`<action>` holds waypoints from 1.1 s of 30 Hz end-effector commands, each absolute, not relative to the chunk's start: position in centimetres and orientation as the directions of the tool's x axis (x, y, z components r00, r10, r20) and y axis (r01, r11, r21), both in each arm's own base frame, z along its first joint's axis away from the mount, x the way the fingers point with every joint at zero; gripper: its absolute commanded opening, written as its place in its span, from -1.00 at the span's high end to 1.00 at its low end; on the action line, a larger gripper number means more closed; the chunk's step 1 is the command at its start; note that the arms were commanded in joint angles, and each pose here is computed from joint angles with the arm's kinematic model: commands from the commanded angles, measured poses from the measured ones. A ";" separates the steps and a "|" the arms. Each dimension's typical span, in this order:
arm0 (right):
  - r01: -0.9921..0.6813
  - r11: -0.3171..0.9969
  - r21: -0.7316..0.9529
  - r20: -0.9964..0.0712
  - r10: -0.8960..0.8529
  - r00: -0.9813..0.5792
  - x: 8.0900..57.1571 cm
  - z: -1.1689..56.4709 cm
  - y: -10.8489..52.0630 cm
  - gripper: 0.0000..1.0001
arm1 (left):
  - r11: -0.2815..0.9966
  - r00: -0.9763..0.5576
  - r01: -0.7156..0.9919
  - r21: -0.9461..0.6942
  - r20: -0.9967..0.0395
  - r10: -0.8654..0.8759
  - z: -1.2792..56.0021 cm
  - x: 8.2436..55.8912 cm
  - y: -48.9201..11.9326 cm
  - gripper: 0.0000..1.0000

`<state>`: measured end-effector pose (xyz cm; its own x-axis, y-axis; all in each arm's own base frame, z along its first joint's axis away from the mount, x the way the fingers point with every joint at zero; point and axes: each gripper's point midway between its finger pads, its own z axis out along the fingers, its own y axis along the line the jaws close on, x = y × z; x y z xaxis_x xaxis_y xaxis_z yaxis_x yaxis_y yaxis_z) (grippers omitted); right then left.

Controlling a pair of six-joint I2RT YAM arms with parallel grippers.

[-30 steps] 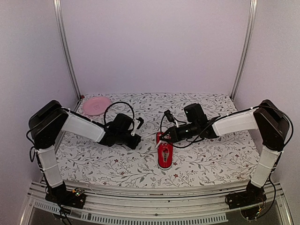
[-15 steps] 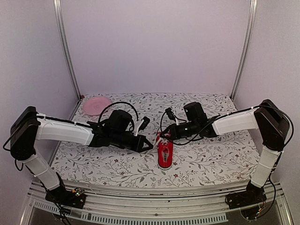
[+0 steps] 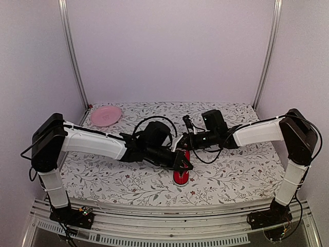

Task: Tie the shoes

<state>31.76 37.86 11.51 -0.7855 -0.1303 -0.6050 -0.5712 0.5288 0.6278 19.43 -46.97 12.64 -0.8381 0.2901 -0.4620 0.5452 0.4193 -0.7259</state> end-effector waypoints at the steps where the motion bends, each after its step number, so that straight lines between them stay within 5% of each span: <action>1: -0.596 0.507 0.623 -0.639 -0.111 -0.761 32.4 13.0 38.6 0.96 | 0.407 -0.829 0.557 -0.724 -0.454 0.327 12.3 18.4 -48.6 1.00; 6: -0.594 0.506 0.625 -0.641 -0.102 -0.761 32.4 13.3 38.5 0.96 | 0.456 -0.809 0.588 -0.668 -0.498 0.313 12.3 19.2 -47.3 0.40; 11: -0.600 0.502 0.623 -0.650 -0.094 -0.754 32.4 14.0 38.5 0.96 | 0.523 -0.790 0.597 -0.609 -0.558 0.253 13.2 20.8 -43.8 0.09; 19: -0.617 0.478 0.625 -0.659 -0.099 -0.745 31.8 14.4 38.2 0.96 | 0.616 -0.738 0.589 -0.524 -0.659 0.146 14.0 25.1 -38.1 0.05; 33: -0.601 0.481 0.639 -0.657 -0.066 -0.751 31.4 15.3 37.5 0.96 | 0.538 -0.572 0.714 -0.449 -0.816 0.078 13.9 29.4 -41.9 0.13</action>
<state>31.31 37.38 12.78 -0.7802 -0.1047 -0.6167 -0.5732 0.5145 0.6378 28.31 -40.00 11.25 -0.6693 0.1357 -0.7305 0.6421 0.6004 -0.4768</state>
